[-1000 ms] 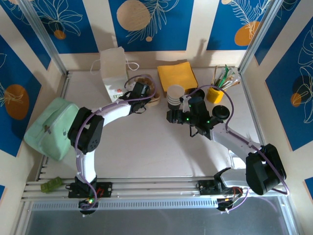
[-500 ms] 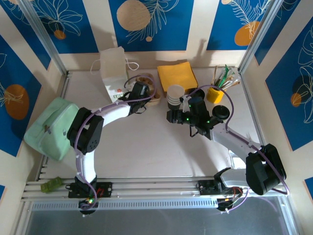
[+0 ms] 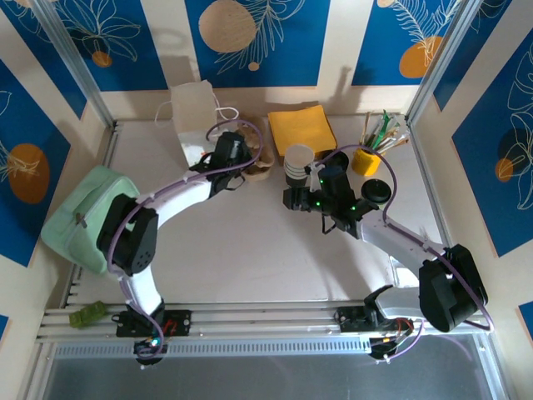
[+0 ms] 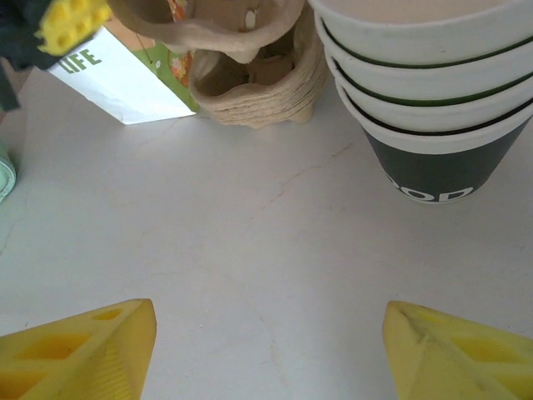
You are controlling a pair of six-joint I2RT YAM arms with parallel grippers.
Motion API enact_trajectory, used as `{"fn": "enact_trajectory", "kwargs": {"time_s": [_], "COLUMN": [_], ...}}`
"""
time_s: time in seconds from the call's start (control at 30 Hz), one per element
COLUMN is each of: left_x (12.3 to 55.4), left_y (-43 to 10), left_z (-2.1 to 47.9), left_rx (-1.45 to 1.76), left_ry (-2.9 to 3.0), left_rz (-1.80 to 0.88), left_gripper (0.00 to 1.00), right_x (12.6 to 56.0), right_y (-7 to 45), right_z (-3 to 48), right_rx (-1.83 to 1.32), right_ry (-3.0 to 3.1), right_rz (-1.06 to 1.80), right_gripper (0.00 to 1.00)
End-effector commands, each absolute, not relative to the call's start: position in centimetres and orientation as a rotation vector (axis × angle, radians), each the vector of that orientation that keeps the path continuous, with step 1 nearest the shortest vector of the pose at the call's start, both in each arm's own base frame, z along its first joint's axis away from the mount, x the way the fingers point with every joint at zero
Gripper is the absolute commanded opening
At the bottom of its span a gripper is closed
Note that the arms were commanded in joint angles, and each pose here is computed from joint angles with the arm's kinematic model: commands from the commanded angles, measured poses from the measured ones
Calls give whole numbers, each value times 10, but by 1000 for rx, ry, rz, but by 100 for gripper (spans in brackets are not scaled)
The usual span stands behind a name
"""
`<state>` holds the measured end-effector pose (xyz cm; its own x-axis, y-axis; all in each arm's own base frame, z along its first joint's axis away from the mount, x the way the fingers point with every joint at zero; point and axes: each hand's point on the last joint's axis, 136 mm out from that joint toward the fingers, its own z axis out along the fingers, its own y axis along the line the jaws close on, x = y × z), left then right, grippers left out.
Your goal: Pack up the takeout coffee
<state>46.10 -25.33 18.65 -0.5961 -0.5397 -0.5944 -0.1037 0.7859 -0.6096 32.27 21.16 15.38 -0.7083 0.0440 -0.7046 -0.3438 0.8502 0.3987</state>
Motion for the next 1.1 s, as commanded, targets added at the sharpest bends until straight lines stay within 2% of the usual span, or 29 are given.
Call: {"fn": "enact_trajectory", "kwargs": {"time_s": [0.0,0.2,0.57,0.87,1.07], "left_x": [448,406,304,227,201], "left_y": [-253,-246,-228,-235,-236], "left_z": [230,255,285,303,314], "left_rx": [-312,-123,191,453,524], "left_ry": [2153,2240,2357,2382,2325], "left_rz": [-688,-668,-777,-1039,-1159], "left_gripper": [0,0,0,0,0], "right_x": [327,319,279,250,238], "right_y": [217,221,240,262,265], "right_z": [172,197,296,307,308], "right_rx": [-247,-312,-564,-843,-901], "right_ry": [2213,2137,2107,2160,2190], "right_rz": [663,711,742,440,319], "right_gripper": [73,73,75,83,85]}}
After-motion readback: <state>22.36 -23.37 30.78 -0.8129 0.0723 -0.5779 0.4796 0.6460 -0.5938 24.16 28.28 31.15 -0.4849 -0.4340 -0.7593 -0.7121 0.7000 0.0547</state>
